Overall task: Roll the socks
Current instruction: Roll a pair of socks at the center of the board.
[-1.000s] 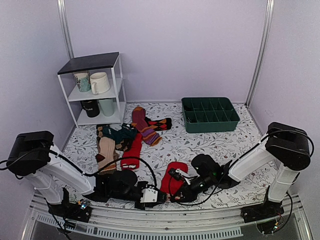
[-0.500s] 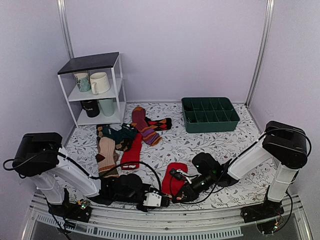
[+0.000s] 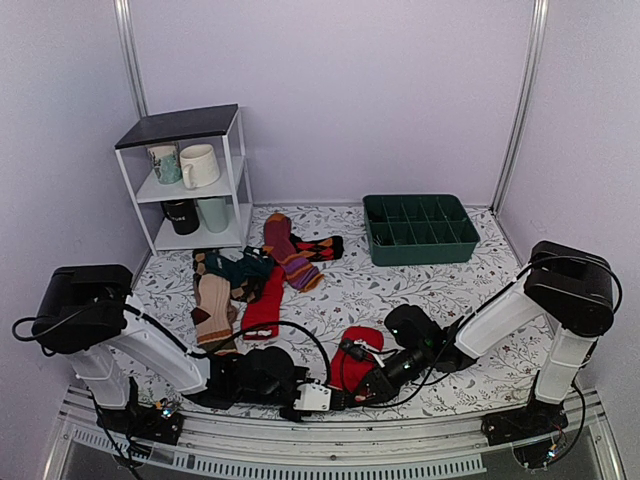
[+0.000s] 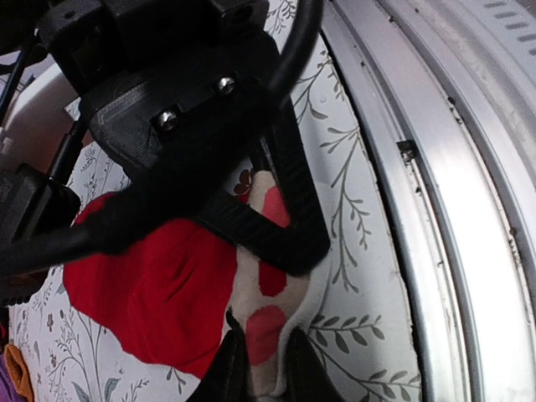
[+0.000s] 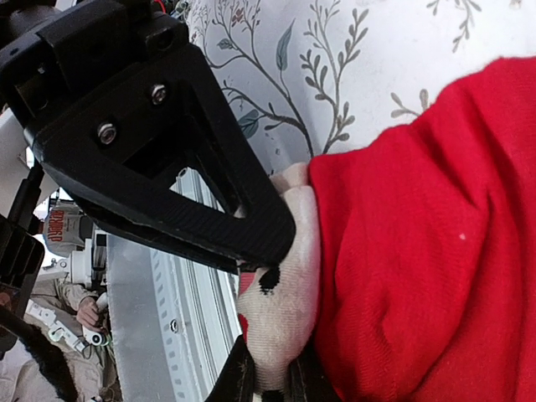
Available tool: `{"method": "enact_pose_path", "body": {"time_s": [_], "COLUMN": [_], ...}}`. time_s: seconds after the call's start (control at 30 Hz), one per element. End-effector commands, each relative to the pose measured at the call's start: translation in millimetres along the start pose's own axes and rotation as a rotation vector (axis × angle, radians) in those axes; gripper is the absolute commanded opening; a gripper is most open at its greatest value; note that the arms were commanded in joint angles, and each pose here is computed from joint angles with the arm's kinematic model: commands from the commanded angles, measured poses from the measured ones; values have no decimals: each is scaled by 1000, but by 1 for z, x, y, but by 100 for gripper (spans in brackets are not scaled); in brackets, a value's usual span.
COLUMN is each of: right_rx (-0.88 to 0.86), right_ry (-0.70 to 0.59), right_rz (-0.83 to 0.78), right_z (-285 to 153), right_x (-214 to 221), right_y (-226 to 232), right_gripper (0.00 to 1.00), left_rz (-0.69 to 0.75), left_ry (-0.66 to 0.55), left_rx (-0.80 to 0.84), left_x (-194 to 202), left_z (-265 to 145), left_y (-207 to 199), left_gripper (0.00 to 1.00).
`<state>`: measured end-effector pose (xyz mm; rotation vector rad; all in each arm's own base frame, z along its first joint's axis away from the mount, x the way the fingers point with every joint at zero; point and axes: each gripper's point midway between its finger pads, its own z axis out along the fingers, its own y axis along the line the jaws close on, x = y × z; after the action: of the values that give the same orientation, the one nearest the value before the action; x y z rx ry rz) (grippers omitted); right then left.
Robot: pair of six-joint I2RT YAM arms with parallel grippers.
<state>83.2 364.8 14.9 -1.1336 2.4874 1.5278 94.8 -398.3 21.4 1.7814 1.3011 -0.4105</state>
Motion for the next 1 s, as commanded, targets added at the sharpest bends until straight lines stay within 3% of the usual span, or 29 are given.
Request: {"method": "enact_pose_path", "body": {"time_s": [0.0,0.17,0.3,0.5,0.73,0.97], "right_rx": [105,103,104,99,111,244], "right_ry": [169,173,173,174,126,-210], "right_rz": [160,160,161,158,103,-208], "right_z": [4,5,5,5,1,-45], "right_x": [59,60,60,60,46,-21], "right_y": [-34,-34,-35,-34,-29,-3], "right_gripper": [11,11,11,11,18,53], "left_rz": [-14,-12,-12,-11,-64,-242], "left_ry": [92,108,109,147,187,276], "left_rx": [52,74,84,123,193,319], "left_x": [21,24,24,33,34,45], "left_z": [10,11,10,12,12,6], "left_y": [-16,-21,-22,-31,-41,-62], "left_gripper": [18,26,26,1,0,0]}}
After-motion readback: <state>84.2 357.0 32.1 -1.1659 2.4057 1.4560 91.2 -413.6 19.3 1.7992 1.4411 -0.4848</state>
